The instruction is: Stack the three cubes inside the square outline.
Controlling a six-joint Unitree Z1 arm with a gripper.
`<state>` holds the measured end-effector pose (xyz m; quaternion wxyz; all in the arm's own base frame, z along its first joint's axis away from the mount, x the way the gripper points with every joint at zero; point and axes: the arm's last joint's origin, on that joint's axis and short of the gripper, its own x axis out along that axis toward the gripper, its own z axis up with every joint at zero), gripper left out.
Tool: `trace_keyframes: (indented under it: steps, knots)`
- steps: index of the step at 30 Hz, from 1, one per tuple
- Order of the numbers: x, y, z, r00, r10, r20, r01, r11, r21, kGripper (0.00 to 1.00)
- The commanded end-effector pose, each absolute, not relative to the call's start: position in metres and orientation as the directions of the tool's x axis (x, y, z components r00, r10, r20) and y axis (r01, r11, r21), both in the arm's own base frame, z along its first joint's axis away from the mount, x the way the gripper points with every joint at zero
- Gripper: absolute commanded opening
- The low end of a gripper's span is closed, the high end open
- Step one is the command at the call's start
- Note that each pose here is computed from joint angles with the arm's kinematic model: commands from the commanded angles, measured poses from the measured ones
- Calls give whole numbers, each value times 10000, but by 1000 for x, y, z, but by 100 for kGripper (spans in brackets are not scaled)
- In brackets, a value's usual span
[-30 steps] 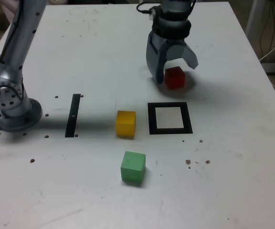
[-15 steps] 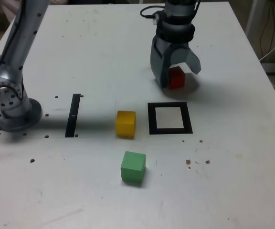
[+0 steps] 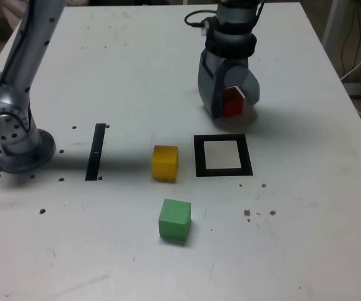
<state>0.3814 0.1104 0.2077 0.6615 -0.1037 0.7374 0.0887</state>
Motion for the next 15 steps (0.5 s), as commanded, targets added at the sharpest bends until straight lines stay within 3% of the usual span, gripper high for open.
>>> trace_keyframes:
  steps: [1,10,15]
  knots:
    - [382,108,202,-1148,-432,-9924,-2667,9637,-111,65]
    - [381,104,200,-1208,-528,-9913,-2558,9665,-203,47]
    - [379,103,207,-916,-233,-9955,-2508,9680,4,40]
